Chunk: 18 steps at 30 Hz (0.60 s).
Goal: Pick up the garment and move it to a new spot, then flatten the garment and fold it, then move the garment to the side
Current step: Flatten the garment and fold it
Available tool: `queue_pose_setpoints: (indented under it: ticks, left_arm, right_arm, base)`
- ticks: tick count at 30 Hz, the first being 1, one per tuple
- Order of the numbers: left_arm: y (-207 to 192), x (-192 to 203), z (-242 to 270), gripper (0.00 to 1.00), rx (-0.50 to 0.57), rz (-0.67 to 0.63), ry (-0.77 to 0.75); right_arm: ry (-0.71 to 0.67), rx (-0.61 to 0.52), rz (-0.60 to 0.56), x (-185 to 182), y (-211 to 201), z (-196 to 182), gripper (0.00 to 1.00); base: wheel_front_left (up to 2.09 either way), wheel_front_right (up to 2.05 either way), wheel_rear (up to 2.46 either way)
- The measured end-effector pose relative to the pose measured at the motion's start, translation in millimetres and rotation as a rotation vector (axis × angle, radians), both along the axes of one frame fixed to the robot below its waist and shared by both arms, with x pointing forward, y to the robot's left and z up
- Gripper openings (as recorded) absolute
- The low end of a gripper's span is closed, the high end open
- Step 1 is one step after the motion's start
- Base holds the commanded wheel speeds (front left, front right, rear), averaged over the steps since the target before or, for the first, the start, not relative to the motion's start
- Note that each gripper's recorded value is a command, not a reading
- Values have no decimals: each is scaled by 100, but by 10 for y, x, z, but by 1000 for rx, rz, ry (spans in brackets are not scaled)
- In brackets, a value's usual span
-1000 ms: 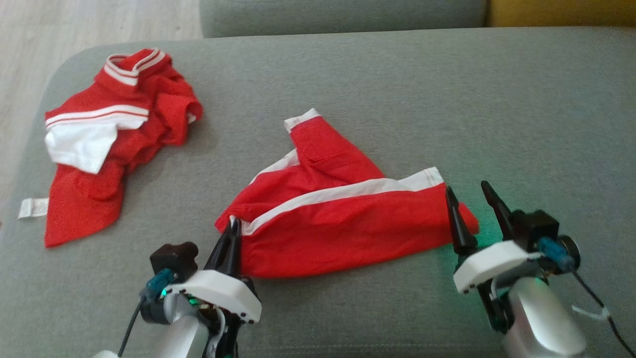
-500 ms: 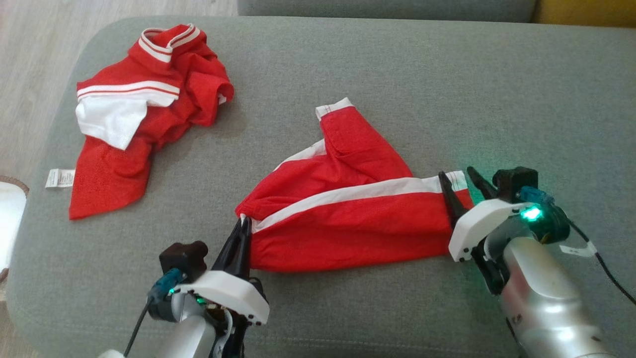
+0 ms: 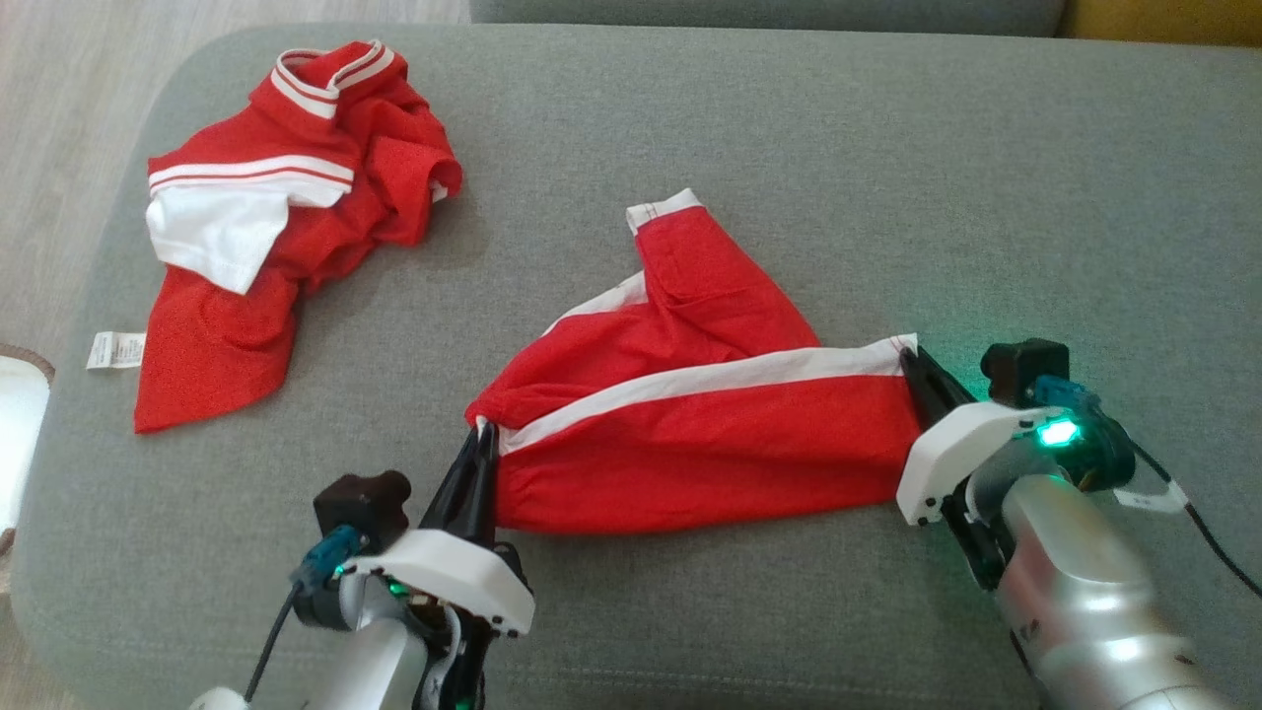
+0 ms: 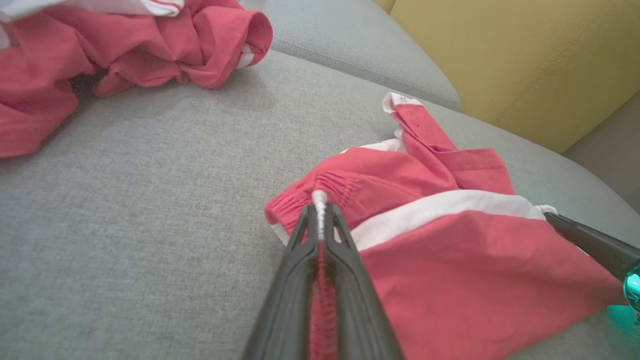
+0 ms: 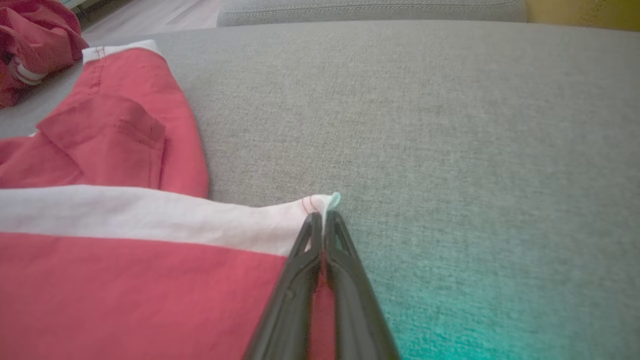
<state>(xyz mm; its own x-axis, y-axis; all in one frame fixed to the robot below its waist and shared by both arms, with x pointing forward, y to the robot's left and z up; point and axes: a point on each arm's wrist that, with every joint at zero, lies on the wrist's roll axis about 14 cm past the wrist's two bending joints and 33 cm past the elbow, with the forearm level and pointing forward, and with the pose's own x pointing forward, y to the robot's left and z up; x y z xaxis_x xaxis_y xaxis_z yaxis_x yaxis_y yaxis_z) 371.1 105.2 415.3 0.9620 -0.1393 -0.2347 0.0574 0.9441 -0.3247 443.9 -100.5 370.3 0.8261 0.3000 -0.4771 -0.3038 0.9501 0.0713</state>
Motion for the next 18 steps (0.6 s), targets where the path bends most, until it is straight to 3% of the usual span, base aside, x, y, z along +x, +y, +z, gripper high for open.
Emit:
queue_pose_setpoints:
  ticks: [4, 8, 18]
  left_arm:
    - [20, 29, 74, 0, 4, 1, -25]
    - [135, 97, 298, 0, 22, 18, -103]
    - [197, 606, 1672, 0, 71, -55, -512]
  right_arm:
    - [-39, 20, -8, 12, 10, 76, 0]
    - [-155, 82, -39, 92, 6, 434, 0]
    - [-573, 238, -97, 264, -251, 1926, 0]
  base:
    - [0, 0, 0]
    - [0, 0, 0]
    - [0, 0, 0]
